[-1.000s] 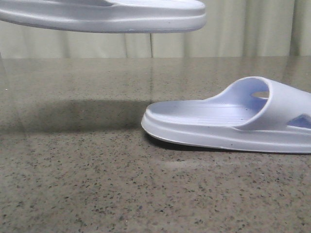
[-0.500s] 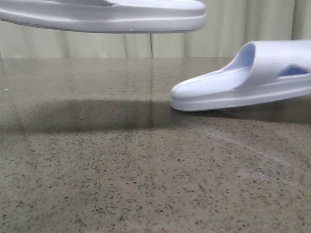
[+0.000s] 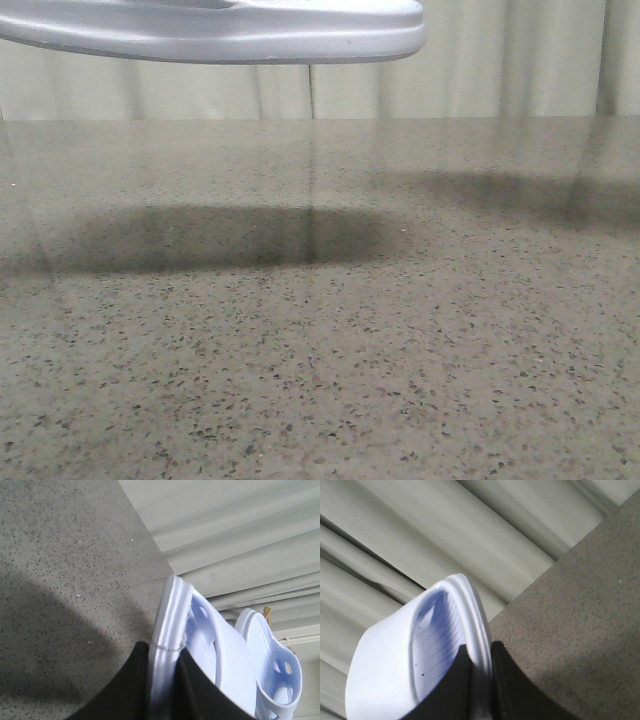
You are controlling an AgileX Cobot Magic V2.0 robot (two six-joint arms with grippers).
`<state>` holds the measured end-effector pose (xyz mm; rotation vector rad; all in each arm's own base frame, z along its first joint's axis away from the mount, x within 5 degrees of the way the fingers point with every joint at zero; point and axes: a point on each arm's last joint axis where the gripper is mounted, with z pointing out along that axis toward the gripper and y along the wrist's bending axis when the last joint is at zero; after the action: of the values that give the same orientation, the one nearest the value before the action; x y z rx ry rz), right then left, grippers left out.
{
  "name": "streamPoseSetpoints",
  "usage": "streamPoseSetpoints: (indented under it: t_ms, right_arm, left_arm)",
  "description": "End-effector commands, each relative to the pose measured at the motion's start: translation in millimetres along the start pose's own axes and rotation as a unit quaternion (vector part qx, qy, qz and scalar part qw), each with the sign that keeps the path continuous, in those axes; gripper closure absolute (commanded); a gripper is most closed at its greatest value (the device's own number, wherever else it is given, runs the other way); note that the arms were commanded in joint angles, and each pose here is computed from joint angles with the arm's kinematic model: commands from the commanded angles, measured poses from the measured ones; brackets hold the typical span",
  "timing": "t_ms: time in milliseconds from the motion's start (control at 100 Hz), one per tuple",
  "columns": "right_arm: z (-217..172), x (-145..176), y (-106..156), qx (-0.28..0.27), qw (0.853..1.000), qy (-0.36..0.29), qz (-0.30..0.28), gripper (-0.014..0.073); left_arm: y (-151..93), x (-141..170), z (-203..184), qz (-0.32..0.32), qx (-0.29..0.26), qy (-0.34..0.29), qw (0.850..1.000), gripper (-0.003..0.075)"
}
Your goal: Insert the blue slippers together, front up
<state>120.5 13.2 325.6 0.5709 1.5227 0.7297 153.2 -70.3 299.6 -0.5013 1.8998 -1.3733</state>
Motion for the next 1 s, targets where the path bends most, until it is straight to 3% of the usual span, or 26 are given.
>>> streamPoseSetpoints:
  t_ms: [0, 280, 570, 990]
  right_arm:
    - [-6.5, -8.0, 9.0, -0.02, 0.999, -0.016, 0.027, 0.0702]
    - [-10.5, 13.2, 8.0, -0.003, 0.991, 0.103, 0.084, 0.0702]
    - [-14.3, 23.6, 12.5, -0.016, 0.983, 0.17, 0.07, 0.0702]
    - [-16.0, 25.8, 20.6, -0.065, 0.979, 0.185, 0.045, 0.0702]
  left_arm:
    - [-13.1, -1.8, -2.1, -0.012, 0.034, -0.002, 0.999, 0.0704]
    - [-14.1, -1.1, -2.2, -0.015, 0.039, 0.002, 0.999, 0.0704]
    - [-17.9, 2.0, -2.6, -0.025, 0.06, 0.02, 0.998, 0.0704]
    - [-28.3, 11.3, -5.4, -0.064, 0.114, 0.078, 0.988, 0.0704]
